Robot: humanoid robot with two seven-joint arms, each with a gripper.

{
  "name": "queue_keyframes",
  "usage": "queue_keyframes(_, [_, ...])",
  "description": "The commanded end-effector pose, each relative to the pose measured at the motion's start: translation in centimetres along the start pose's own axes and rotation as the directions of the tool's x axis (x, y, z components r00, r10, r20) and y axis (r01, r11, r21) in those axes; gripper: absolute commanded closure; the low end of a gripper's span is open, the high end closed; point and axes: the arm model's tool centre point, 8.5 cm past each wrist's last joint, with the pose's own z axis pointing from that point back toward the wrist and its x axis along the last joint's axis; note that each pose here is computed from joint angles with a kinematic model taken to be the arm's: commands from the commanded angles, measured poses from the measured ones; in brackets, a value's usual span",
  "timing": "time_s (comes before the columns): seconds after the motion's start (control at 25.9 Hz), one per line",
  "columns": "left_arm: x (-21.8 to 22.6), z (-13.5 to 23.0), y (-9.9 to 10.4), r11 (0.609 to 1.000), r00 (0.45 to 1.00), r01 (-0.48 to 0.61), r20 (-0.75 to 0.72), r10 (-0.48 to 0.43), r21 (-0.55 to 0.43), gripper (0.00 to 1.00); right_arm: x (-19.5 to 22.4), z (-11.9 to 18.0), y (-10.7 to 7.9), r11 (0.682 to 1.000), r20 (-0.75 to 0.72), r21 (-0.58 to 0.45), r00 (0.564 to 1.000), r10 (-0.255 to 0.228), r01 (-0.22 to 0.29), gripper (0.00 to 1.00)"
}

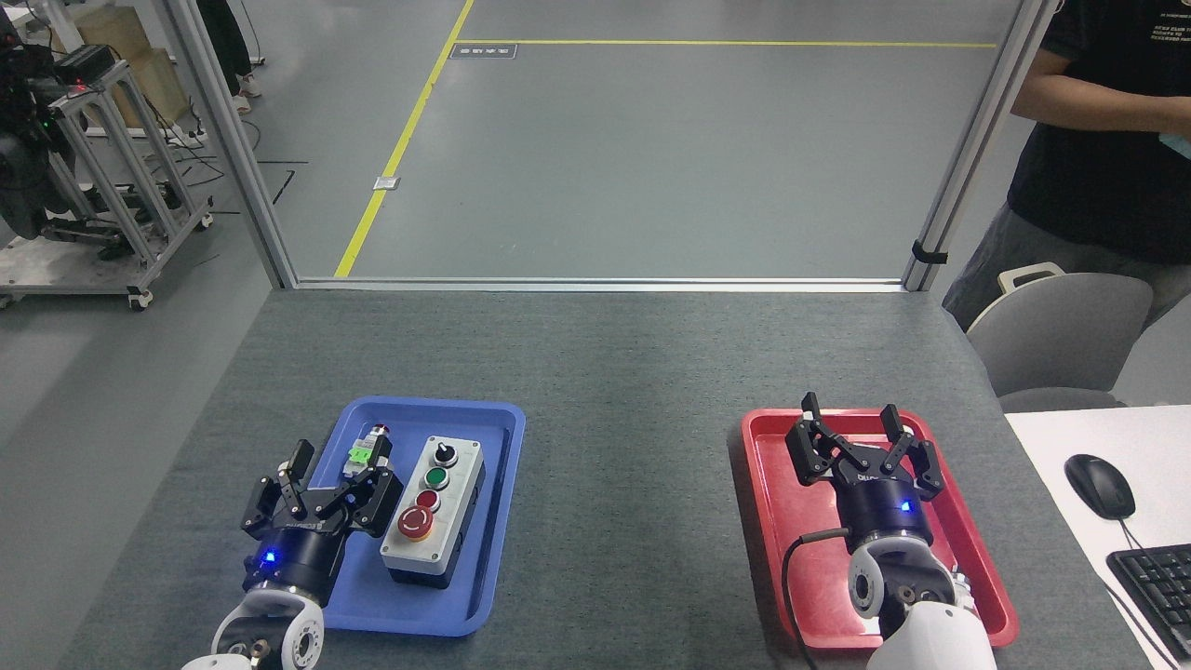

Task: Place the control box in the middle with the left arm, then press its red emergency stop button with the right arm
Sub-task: 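Grasp the gray control box in the blue tray with the left gripper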

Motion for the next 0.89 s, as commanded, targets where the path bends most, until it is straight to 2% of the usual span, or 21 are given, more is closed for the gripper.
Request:
queue_keyframes(0.0, [-0.5,0.1,0.0,1.0,1.0,0.008,-0.01,-0.008,0.006,0.01,0.1,0.0,0.0,1.0,0.003,0.001,1.0,-0.003,0.003,0.01])
queue_keyframes(0.15, [-1.0,0.4,1.0,0.996,1.0,-0.001,-0.018,0.003,0.089,0.01,0.1,0.0,-0.1,1.0,0.001,-0.002,1.0,-0.006,0.006,0.0])
queue_keyframes(0.27, [-0.2,2.0,0.6,0.996,0.999,-0.003,0.04,0.0,0.087,0.01,0.2,0.0,0.0,1.0,0.001,0.0,1.0,-0.008,0.008,0.0])
queue_keyframes(0.39, [1.1,6.6,-1.1,0.999,0.981,0.034,0.189,-0.039,0.031,0.01,0.3,0.0,0.0,1.0,0.003,0.0,1.0,-0.009,0.009,0.01])
queue_keyframes(0.46, [1.8,7.5,-1.9,0.992,0.969,0.128,0.213,-0.129,0.018,0.01,0.2,0.0,0.1,1.0,0.002,0.002,1.0,-0.009,0.009,0.0])
queue_keyframes(0.58, [2.0,7.7,-3.5,0.956,0.935,0.293,0.214,-0.283,-0.014,0.01,0.4,0.1,0.2,1.0,0.003,0.002,1.0,-0.012,0.012,0.01])
queue_keyframes(0.62, [1.9,7.6,-4.2,0.95,0.933,0.312,0.199,-0.299,-0.034,0.01,0.4,0.1,0.2,1.0,0.003,0.003,1.0,-0.013,0.013,0.0])
queue_keyframes(0.77, [2.3,7.0,-5.5,0.955,0.945,0.288,0.181,-0.271,-0.074,0.01,0.5,0.0,0.1,1.0,0.004,0.001,1.0,-0.016,0.016,0.0])
queue_keyframes(0.85, [2.6,7.2,-6.9,0.957,0.953,0.268,0.173,-0.247,-0.112,0.01,0.6,0.0,0.1,1.0,0.003,-0.001,1.0,-0.016,0.016,0.0])
